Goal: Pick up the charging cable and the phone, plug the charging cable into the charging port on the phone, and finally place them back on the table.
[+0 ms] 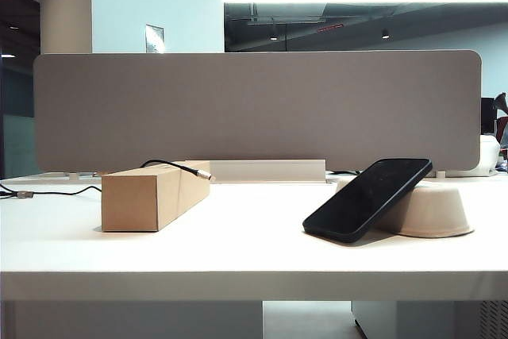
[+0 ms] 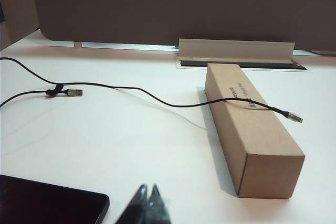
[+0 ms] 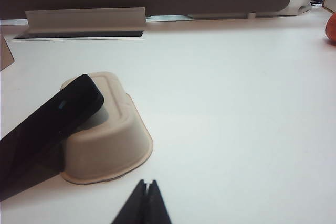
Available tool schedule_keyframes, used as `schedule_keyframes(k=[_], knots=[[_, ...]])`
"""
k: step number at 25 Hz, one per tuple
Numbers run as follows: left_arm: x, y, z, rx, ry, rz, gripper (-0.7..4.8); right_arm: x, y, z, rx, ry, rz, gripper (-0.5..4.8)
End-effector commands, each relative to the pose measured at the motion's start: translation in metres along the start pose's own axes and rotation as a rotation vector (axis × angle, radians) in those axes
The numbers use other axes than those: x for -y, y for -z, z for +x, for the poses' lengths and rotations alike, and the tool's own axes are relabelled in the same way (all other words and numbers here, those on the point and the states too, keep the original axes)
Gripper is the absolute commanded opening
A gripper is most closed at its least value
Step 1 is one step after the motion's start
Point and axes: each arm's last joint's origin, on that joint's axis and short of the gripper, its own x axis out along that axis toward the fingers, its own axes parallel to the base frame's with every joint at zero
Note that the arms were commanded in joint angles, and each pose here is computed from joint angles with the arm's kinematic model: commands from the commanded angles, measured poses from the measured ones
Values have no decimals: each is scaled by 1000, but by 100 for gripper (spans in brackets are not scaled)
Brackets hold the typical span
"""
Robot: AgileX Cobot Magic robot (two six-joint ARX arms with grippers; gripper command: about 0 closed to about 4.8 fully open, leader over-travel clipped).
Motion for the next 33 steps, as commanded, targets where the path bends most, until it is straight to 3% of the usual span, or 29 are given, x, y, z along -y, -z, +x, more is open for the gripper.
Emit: schedule_keyframes(k=[1,23,33], knots=[[0,-2,0,13,4,1,-6,0,1,0,2,8,-2,-5],[0,-2,0,14,4,2,-6,0,0,0,10,-6,-1,-5],[0,-1,0,7,4,1,-6,-3,-3,0,29,-89,96,-5]])
